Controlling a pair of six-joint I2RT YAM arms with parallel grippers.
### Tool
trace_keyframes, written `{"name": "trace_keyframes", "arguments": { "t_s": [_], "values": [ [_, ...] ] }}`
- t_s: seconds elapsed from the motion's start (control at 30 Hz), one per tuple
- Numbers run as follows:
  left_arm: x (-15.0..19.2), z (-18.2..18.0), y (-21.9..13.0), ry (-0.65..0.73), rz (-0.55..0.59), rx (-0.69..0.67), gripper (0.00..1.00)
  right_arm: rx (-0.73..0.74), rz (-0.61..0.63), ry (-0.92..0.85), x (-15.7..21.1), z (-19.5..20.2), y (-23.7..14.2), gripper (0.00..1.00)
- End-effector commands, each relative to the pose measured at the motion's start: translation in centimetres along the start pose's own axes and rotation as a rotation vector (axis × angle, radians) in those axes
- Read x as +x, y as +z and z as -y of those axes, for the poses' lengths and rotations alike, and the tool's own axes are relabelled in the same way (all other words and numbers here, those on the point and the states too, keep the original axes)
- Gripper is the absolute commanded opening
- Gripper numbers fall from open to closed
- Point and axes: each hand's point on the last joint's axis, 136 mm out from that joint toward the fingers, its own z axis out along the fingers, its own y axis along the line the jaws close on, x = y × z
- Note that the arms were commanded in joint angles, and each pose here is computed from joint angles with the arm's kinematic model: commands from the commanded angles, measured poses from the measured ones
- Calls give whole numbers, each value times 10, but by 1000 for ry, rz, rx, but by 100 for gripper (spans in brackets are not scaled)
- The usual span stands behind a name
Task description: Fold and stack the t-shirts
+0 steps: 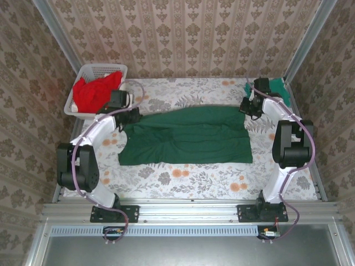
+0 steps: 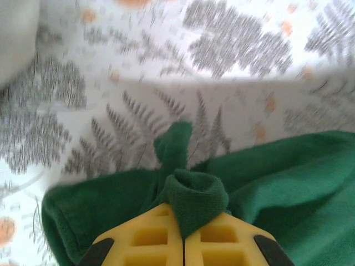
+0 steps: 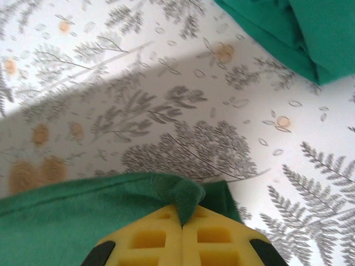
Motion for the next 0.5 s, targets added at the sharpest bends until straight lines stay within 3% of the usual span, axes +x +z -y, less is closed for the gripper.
{"name": "trace_keyframes", "arguments": {
  "t_s": [0.0, 0.13, 0.33, 0.47],
  "values": [
    [19, -16, 0, -38, 0, -49, 0, -16, 7, -10, 1, 10, 2, 4],
    [28, -17, 4, -49, 7, -44, 0, -88, 20, 18, -10, 6, 3, 3],
    [-13, -8, 13, -31, 29, -20, 0, -173, 87, -29, -46, -17, -2, 0],
    [-26, -6, 10, -29, 47, -23, 0, -183, 63, -71, -47, -20, -4, 0]
  ]
}}
